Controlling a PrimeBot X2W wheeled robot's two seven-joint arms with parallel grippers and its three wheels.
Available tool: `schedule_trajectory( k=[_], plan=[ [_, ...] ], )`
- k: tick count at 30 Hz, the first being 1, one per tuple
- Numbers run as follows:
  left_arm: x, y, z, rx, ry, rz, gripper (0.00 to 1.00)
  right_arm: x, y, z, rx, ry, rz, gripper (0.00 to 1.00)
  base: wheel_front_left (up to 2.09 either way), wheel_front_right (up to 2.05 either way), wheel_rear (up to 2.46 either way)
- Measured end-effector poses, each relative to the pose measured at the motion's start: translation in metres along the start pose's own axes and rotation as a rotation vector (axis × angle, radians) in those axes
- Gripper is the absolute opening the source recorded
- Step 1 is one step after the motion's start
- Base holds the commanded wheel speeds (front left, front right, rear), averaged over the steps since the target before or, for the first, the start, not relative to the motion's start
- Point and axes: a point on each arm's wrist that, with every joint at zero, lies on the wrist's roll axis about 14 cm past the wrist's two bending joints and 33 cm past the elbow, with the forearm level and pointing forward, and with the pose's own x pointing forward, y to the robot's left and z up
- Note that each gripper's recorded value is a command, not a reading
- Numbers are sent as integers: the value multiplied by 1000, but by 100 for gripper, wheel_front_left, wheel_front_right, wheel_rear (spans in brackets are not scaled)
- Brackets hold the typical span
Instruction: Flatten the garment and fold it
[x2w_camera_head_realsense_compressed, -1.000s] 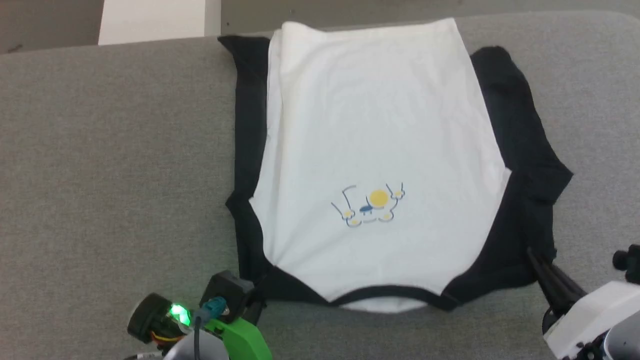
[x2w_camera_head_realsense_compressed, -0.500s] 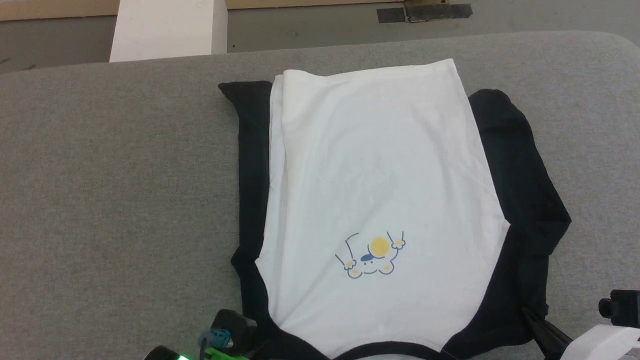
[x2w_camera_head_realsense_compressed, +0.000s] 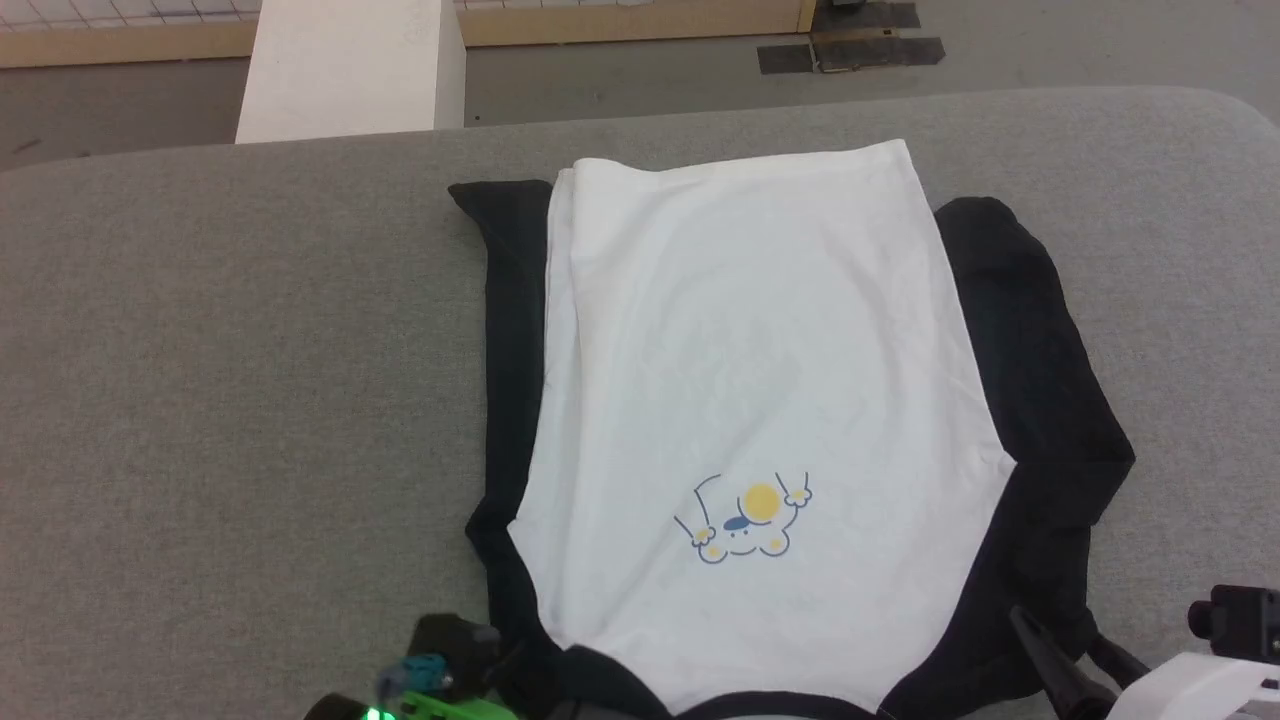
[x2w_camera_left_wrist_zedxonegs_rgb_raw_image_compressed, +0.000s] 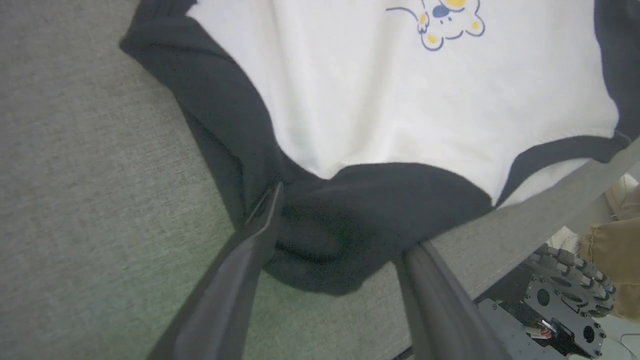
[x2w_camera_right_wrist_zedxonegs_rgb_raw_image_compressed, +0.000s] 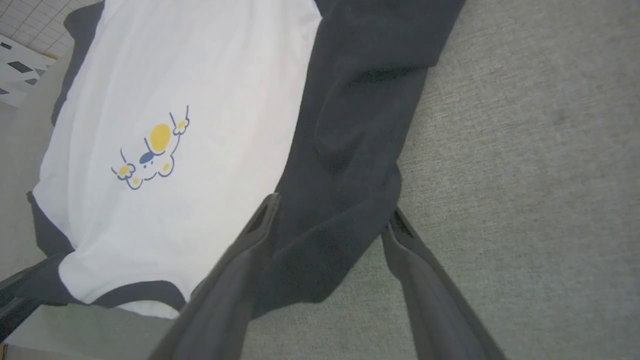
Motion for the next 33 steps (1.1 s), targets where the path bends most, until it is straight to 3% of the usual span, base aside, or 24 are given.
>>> schedule_trajectory(
  k=[7,10,15,22,26,33],
  plan=[
    [-32,20,42,-209,-212,95,100,-24,-4,55,-55,-219,-29,100,0,0,0],
    [-53,37,64,-221,-323,165,100,-37,-8,81,-143,-322,-74,100,0,0,0],
    [-81,65,118,-110,-582,298,100,-49,4,115,-239,-493,-85,100,0,0,0],
    [-70,66,206,23,-904,289,100,-39,41,149,-349,-664,-17,100,0,0,0],
    [-39,84,255,205,-891,278,100,-18,59,152,-366,-659,35,100,0,0,0],
    [31,107,319,401,-722,243,100,25,64,147,-378,-602,67,100,0,0,0]
  ],
)
